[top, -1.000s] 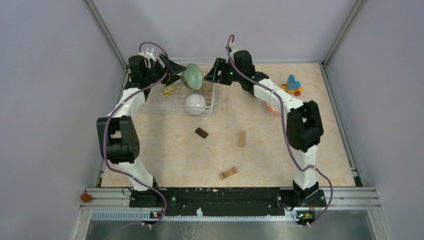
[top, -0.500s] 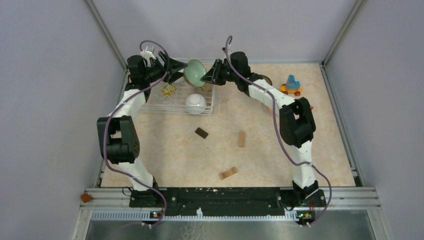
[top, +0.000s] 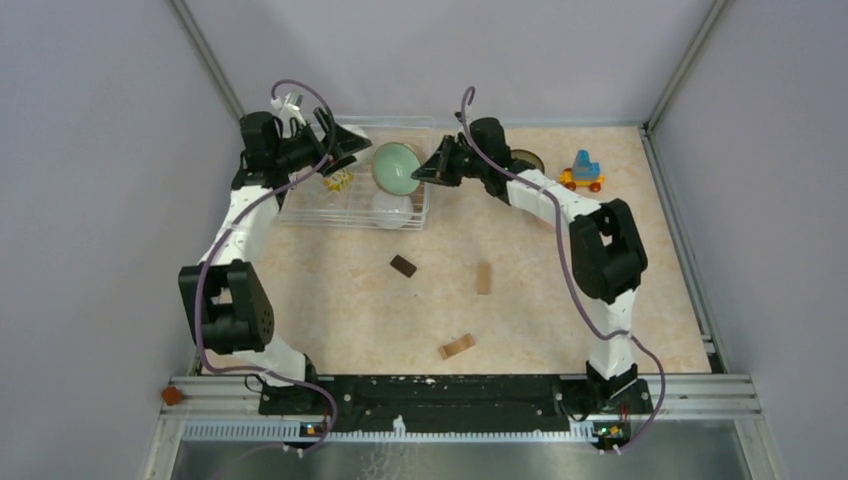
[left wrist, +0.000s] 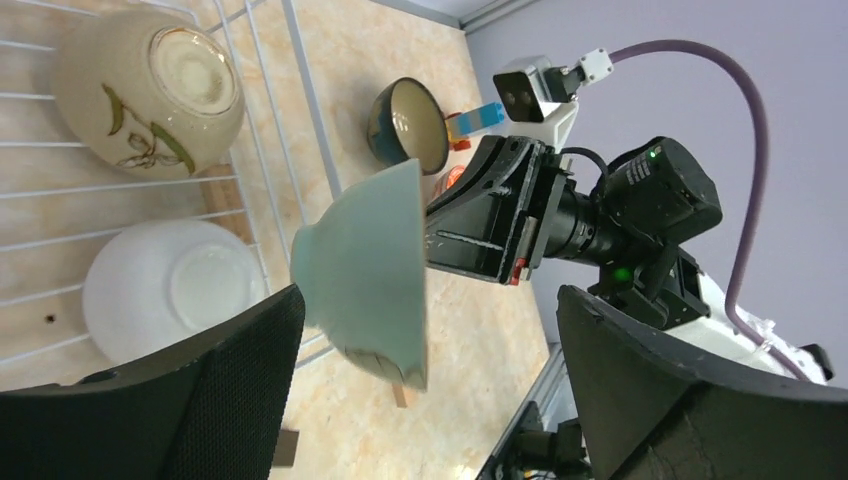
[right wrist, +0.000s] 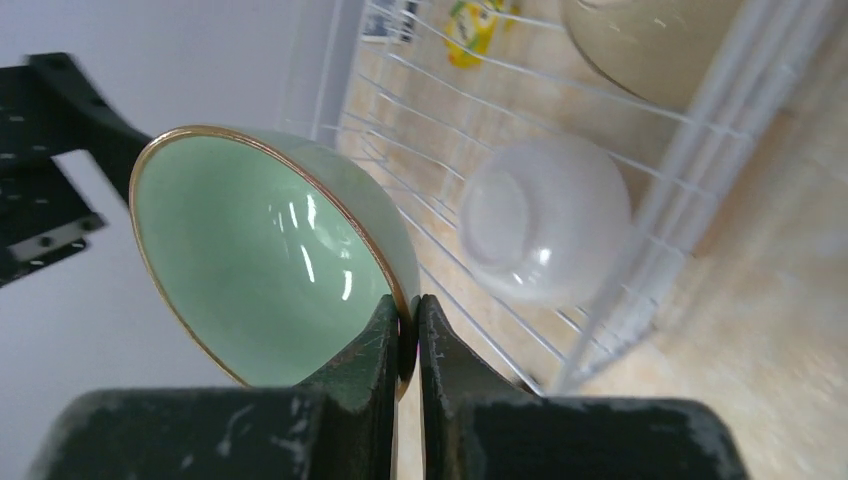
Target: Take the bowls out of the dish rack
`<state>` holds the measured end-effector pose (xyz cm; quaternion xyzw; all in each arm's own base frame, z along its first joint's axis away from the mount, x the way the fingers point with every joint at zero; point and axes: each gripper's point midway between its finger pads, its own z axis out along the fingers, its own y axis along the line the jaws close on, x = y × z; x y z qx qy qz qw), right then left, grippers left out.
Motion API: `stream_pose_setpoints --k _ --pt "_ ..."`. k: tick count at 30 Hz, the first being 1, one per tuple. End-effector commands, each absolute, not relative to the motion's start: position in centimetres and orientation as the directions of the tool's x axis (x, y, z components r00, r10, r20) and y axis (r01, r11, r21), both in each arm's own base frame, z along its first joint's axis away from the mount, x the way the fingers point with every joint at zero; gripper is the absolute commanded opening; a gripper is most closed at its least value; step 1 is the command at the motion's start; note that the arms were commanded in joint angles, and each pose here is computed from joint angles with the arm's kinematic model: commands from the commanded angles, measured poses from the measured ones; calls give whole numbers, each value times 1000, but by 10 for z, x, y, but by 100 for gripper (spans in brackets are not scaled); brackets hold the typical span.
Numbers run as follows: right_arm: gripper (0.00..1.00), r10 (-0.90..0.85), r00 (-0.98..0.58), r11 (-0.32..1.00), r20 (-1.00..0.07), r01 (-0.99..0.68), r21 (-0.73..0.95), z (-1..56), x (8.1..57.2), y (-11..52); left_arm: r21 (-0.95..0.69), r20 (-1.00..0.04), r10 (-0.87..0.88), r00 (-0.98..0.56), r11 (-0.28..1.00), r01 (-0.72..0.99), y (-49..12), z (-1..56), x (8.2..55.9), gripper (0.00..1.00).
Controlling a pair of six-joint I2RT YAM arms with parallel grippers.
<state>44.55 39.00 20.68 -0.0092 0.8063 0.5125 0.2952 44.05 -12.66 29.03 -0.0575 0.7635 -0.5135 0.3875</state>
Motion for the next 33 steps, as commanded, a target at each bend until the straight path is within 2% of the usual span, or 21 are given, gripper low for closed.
stream_pose_setpoints --k 1,10,18,23,28,33 --pt "0 351 -716 495 -604 -405 769 272 439 342 -715 -669 -421 -613 590 375 -105 312 421 99" --pt "0 315 -632 751 -709 -291 593 247 408 241 -605 -740 -391 -547 742 289 -78 301 407 99" --pt "0 312 -553 922 -773 -22 388 226 372 152 -585 -752 -401 -523 772 249 -71 292 396 99" --pt "0 471 -466 880 -749 315 357 194 340 78 -593 -745 -410 -526 768 243 -72 288 392 99" --pt "0 591 -382 790 -711 456 411 178 314 30 -602 -737 -412 -537 761 242 -74 283 387 99" --pt "0 638 -342 732 -690 547 405 161 292 0 -630 -722 -430 -543 732 258 -80 281 381 99"
